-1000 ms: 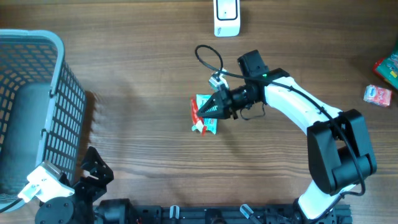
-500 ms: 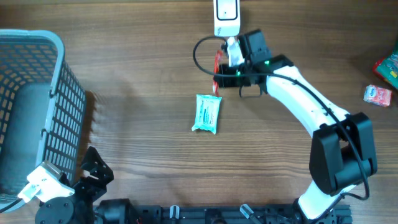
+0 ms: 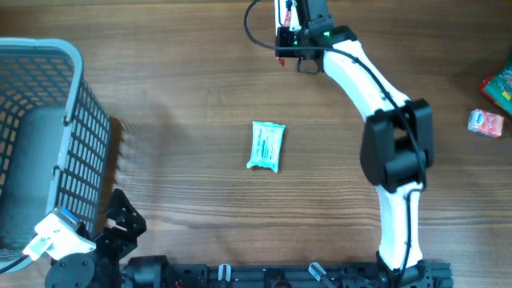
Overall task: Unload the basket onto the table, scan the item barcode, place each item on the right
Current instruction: 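Hold the Nescafe sachet in front of the white scanner, then carry the sachet to the right edge and release it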
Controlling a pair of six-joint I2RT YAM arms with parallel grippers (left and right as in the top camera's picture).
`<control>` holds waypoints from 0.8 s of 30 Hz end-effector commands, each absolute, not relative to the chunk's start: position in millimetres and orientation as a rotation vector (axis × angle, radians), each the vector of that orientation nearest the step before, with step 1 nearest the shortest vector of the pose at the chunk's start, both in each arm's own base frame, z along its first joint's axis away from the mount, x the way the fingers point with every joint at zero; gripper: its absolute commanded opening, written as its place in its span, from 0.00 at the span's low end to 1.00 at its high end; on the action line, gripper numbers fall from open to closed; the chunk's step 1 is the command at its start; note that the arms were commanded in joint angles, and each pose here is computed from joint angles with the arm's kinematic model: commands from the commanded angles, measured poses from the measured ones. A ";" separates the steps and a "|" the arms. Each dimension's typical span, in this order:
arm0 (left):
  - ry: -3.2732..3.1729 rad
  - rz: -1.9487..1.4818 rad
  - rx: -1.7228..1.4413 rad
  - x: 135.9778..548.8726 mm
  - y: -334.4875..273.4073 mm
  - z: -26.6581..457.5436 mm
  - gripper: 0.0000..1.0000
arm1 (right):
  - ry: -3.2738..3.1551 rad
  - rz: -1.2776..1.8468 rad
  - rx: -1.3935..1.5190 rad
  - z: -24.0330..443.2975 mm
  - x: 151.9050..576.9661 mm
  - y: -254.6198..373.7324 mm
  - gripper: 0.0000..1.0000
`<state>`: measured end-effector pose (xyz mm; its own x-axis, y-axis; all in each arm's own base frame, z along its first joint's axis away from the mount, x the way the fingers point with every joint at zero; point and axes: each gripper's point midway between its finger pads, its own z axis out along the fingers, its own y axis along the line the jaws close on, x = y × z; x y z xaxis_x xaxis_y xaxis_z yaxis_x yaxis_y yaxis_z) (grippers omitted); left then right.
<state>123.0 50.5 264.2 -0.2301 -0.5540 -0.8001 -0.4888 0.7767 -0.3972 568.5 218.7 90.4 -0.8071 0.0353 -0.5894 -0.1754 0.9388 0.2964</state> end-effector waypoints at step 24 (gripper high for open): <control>1.867 -0.062 -0.796 121.7 52.2 265.4 1.00 | 2.678 0.043 0.372 162.6 501.2 -5.0 0.04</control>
